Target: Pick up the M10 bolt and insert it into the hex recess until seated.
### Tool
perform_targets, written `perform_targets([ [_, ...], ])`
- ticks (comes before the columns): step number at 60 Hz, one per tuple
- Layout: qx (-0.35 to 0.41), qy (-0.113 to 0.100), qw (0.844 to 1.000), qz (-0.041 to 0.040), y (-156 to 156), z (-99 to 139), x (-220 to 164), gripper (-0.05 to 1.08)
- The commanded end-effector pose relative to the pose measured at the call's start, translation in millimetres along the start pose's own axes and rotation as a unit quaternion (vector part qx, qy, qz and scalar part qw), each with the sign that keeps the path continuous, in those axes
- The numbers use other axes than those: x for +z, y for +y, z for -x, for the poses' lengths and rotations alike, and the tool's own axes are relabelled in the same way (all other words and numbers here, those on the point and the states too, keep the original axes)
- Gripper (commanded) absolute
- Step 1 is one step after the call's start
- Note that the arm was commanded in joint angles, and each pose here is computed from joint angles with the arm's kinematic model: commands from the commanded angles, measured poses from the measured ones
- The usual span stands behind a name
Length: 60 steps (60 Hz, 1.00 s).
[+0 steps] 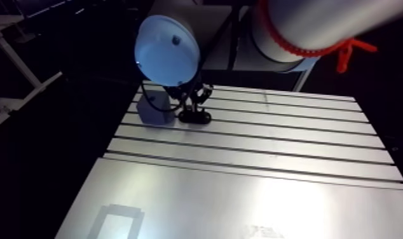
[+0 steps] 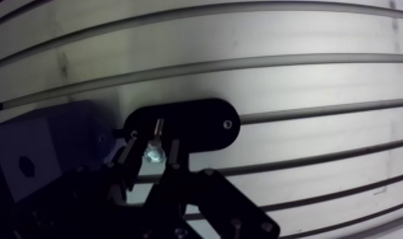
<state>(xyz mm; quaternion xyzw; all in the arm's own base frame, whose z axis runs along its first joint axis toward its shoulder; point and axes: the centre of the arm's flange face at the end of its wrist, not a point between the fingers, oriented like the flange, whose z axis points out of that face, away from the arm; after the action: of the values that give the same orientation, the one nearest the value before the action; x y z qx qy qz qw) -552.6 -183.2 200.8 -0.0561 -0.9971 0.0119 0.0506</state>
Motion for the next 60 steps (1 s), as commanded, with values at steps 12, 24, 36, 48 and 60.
perform_targets([
  [12, 0.0, 0.001, 1.0, 0.0001, 0.0, -0.3, -0.6, 0.65],
  [24, 0.0, 0.001, 1.0, -0.0006, -0.2, -0.3, -0.6, 0.66],
  [36, 0.0, 0.0, 1.0, -0.0005, -0.1, -0.2, -0.5, 0.67],
  [48, 0.0, -0.001, 1.0, -0.0003, 0.0, 0.5, 0.1, 0.67],
  [60, -0.001, -0.002, 1.0, -0.0002, 0.1, 1.0, 0.6, 0.68],
])
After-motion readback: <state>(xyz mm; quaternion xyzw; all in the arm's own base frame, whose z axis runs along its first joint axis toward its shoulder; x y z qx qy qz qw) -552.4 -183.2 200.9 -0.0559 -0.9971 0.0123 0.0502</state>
